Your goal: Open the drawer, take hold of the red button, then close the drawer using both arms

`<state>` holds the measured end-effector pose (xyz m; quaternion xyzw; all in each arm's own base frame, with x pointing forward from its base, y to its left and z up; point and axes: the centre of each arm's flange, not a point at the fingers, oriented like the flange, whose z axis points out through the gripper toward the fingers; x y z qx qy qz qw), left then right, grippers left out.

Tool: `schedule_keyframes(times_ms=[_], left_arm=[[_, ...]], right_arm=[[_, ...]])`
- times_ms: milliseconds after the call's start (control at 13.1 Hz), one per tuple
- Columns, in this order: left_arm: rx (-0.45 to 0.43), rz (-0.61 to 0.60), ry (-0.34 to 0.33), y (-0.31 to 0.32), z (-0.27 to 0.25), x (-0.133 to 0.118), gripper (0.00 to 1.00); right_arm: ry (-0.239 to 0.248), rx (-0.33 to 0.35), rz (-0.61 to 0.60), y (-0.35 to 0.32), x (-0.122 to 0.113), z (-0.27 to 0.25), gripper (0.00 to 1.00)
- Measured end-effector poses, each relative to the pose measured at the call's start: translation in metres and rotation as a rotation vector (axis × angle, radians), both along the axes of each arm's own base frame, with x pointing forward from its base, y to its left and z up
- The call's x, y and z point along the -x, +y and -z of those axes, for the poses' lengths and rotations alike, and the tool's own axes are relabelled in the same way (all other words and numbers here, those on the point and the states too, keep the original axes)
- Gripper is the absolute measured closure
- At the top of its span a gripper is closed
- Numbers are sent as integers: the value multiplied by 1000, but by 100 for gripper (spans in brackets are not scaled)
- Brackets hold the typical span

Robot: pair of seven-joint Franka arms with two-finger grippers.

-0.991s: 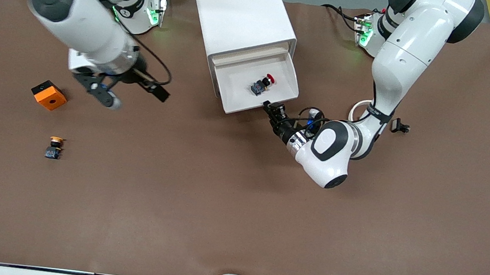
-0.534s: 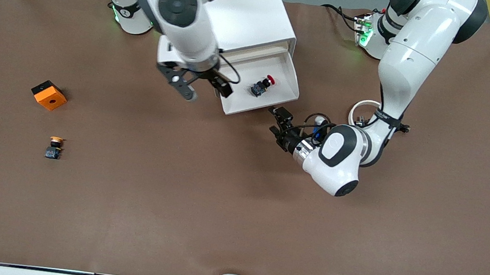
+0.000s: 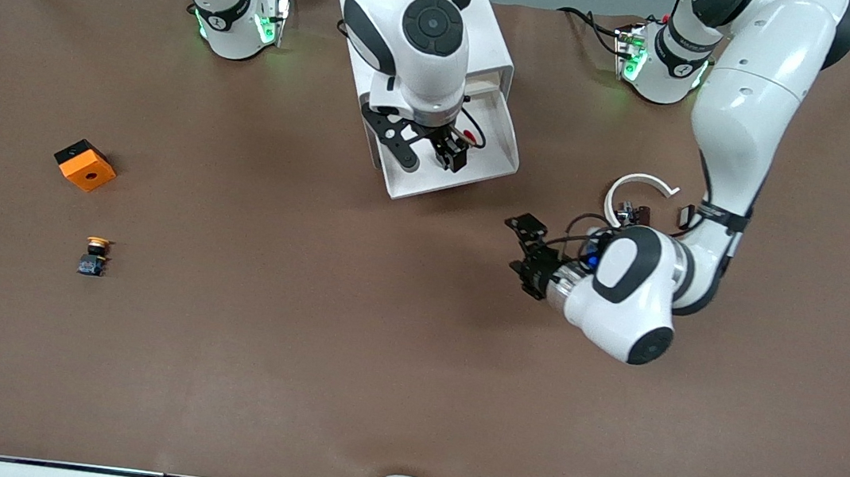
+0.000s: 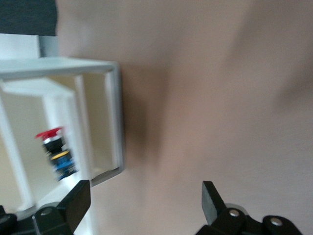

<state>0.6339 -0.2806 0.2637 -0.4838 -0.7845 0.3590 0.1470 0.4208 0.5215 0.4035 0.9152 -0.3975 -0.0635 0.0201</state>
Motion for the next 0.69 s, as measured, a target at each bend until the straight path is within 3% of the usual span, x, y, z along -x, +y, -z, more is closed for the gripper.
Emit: schedule_keyframes(times_ms=[305, 686], left_arm=[[-84, 38, -96, 49, -10, -22, 0], [-233, 245, -211, 96, -3, -33, 0]], right_arm=[[-13, 34, -16, 14, 6, 31, 0], [-31, 58, -36, 18, 8, 43, 0]])
